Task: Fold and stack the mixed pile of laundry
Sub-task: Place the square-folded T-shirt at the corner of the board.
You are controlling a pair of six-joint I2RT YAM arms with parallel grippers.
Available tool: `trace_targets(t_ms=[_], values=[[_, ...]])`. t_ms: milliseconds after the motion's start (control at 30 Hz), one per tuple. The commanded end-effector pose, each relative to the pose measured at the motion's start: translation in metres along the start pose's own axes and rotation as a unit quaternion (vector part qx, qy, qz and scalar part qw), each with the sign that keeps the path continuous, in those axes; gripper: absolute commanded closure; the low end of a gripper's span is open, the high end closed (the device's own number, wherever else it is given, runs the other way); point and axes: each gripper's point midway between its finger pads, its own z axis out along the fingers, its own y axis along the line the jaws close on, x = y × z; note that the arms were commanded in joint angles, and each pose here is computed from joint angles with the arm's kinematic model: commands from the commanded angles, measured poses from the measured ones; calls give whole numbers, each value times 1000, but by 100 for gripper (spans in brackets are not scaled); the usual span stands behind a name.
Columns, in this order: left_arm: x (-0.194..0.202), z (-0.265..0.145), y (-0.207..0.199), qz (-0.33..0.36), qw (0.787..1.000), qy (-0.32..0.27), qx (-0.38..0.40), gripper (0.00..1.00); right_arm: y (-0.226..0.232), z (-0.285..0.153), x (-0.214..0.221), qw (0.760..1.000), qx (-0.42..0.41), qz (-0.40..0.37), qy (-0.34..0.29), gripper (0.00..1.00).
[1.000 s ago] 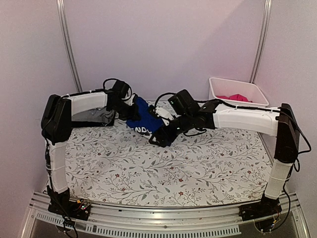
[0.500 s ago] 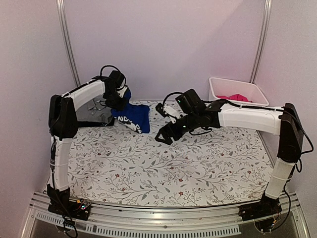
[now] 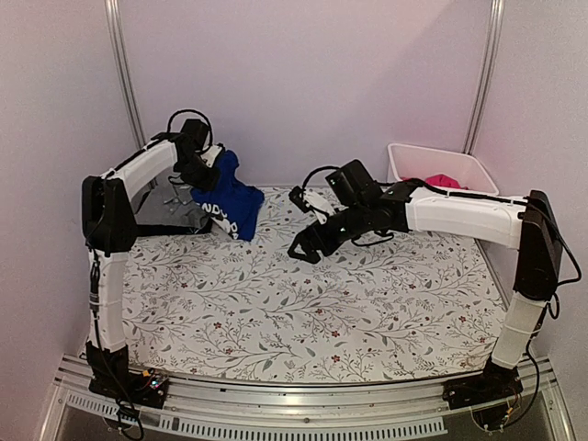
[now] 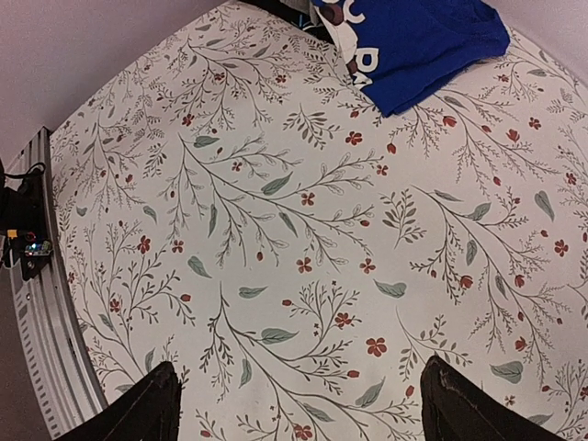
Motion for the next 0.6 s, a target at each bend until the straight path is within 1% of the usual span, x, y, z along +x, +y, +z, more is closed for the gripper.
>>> trace_targets(t_ms=[0, 133, 367, 567], values=[[-41, -47, 18, 3, 997, -78, -11, 100, -2, 1, -1, 1000, -1, 4, 8, 11], [-43, -62, 20, -2, 996, -90, 10, 100, -4, 2, -3, 1000, 3, 5, 10, 11], [-53, -95, 29, -11, 992, -125, 22, 100, -5, 3, -5, 1000, 3, 6, 12, 11], [-53, -107, 34, -33, 988, -140, 60, 100, -5, 5, -5, 1000, 1, 6, 13, 11]])
